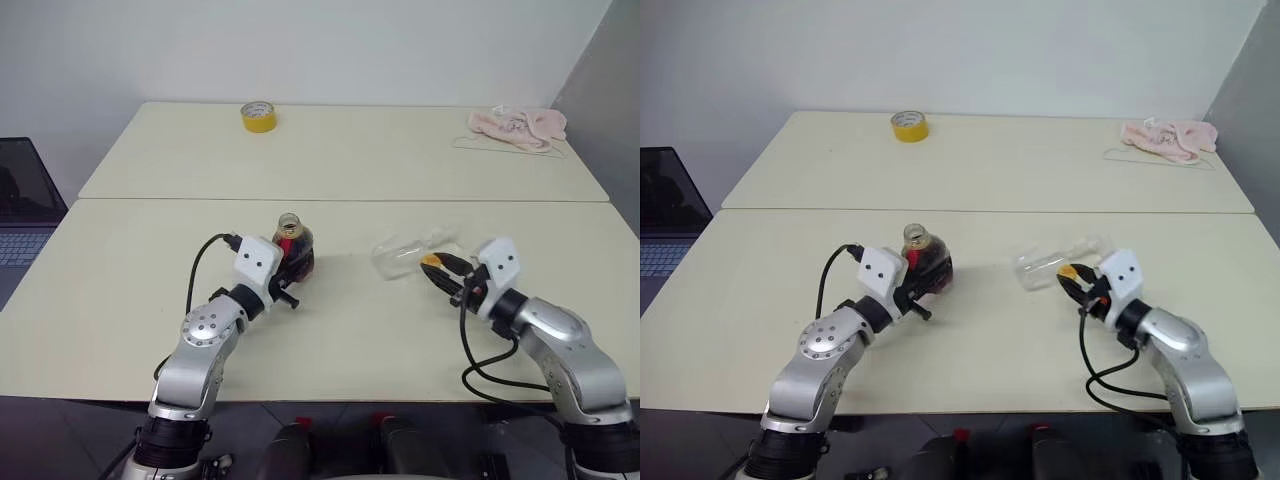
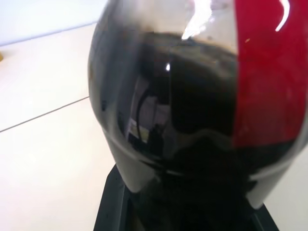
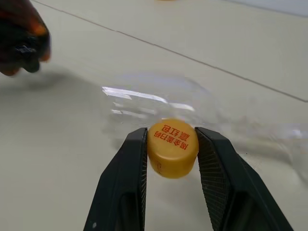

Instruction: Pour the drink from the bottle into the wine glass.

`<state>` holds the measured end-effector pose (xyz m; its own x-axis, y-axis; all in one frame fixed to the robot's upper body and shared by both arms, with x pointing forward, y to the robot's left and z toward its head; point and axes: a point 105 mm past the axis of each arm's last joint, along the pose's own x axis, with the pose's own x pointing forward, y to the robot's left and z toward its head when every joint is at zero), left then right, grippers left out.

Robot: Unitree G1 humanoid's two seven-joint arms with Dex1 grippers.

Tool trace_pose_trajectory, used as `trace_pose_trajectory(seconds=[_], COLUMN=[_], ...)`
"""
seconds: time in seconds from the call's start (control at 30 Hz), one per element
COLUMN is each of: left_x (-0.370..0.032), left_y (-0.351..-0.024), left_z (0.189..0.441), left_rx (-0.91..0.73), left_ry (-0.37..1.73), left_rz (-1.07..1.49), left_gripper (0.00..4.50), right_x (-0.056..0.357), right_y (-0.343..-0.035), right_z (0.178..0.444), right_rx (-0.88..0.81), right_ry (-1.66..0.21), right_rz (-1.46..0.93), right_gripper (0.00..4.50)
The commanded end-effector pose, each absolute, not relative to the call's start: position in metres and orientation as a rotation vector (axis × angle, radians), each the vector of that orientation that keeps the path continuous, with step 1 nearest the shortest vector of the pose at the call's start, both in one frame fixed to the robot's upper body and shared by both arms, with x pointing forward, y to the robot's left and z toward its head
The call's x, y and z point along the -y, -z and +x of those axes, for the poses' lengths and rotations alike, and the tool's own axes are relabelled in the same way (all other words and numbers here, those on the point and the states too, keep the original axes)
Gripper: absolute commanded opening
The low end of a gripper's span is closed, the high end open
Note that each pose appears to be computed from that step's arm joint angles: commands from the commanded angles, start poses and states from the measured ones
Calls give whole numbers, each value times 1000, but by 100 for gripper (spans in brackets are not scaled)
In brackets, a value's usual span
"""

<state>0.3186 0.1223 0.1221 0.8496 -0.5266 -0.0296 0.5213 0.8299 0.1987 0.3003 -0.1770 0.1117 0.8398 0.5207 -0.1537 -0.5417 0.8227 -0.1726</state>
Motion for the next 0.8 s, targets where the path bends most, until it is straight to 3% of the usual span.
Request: trace_pose_trajectory(seconds=[0.03,0.17,0.37,0.5,0.8], left_x=[-117,-117,-117,-121,-156], left_y=[-140,-140,-140,-140,-140], left_z=[318,319,319,320,334], left_rx=[109,112,112,109,79], left_ry=[563,562,558,532,354], left_rz=[224,225,226,220,156], left_gripper=[77,77,77,77,77], right_x=[210,225,229,216,164], right_y=[-110,-92,-80,-92,-164], right_z=[308,310,308,297,279], right_rx=[-93,-167,-221,-182,23], right_ry=[-440,-402,-421,-540,-810], right_rz=[-256,-270,-282,-315,-303], right_gripper=[121,121,310,447,450])
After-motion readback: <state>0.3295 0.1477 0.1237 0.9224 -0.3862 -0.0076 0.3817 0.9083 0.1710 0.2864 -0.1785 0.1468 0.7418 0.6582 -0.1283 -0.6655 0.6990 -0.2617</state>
